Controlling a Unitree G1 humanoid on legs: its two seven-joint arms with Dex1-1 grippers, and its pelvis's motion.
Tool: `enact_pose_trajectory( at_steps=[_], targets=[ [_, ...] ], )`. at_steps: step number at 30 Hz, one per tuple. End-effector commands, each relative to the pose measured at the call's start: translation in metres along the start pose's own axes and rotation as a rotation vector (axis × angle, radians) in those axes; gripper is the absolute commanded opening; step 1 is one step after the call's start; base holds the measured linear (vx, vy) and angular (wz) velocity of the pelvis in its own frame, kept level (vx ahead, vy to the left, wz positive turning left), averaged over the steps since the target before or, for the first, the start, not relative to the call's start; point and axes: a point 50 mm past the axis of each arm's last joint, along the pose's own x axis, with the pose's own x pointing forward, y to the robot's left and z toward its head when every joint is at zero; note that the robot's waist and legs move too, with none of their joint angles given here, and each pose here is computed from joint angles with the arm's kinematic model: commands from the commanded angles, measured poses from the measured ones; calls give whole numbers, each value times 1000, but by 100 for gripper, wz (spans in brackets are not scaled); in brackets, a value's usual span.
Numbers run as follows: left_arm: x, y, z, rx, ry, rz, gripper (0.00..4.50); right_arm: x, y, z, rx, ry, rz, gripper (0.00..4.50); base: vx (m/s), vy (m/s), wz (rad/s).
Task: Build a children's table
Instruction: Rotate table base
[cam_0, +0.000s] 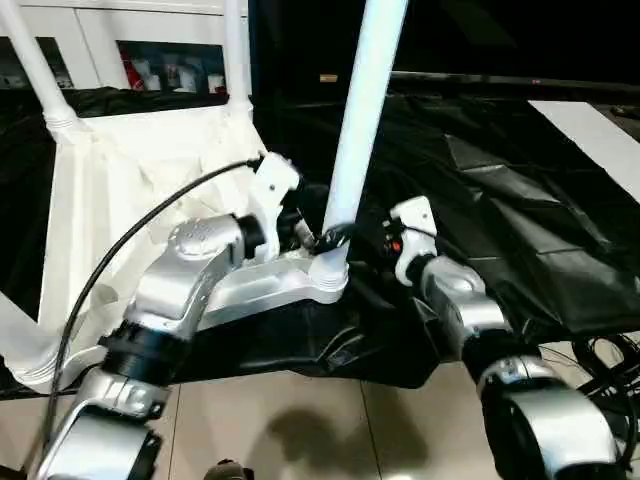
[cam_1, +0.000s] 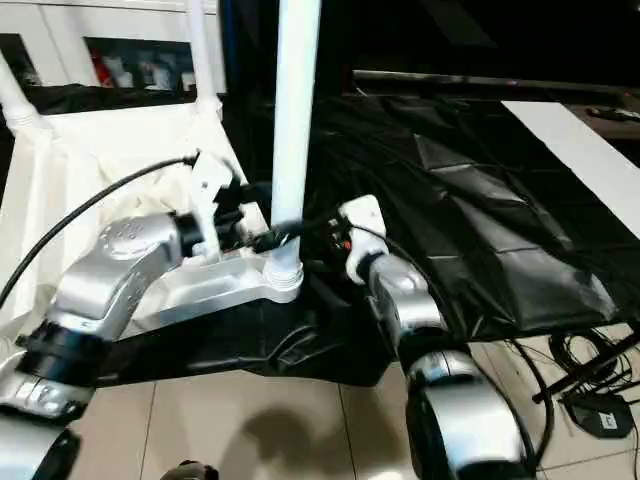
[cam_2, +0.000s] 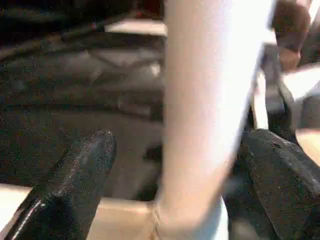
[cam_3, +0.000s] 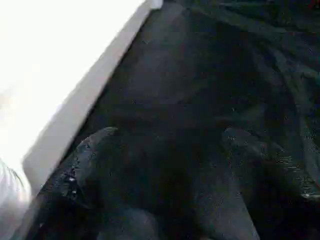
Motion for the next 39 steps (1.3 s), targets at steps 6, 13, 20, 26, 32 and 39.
enact_pose_trajectory(
  at_steps=[6, 13, 20, 26, 32, 39],
  targets=[
    [-28, -20, -6, 4, 145, -141, 448, -27, -15, 12, -70, -36, 150, 364, 0, 0, 0],
    [-52, -11, -28, 62, 365, -85, 399, -77, -37, 20, -260, 76, 375, 364, 0, 0, 0],
    [-43, -1, -42, 181, 433, -49, 326, -102, -31, 27, -313, 161, 524, 364, 0, 0, 0],
    [-39, 4, -37, 344, 527, -33, 317, -101, -23, 28, -319, 158, 526, 364, 0, 0, 0],
    [-42, 10, -41, 478, 635, -16, 317, -101, -19, 29, -318, 155, 528, 364, 0, 0, 0],
    [-44, 29, -39, 652, 751, 159, 317, -97, -19, 32, -325, 139, 490, 364, 0, 0, 0]
  ],
)
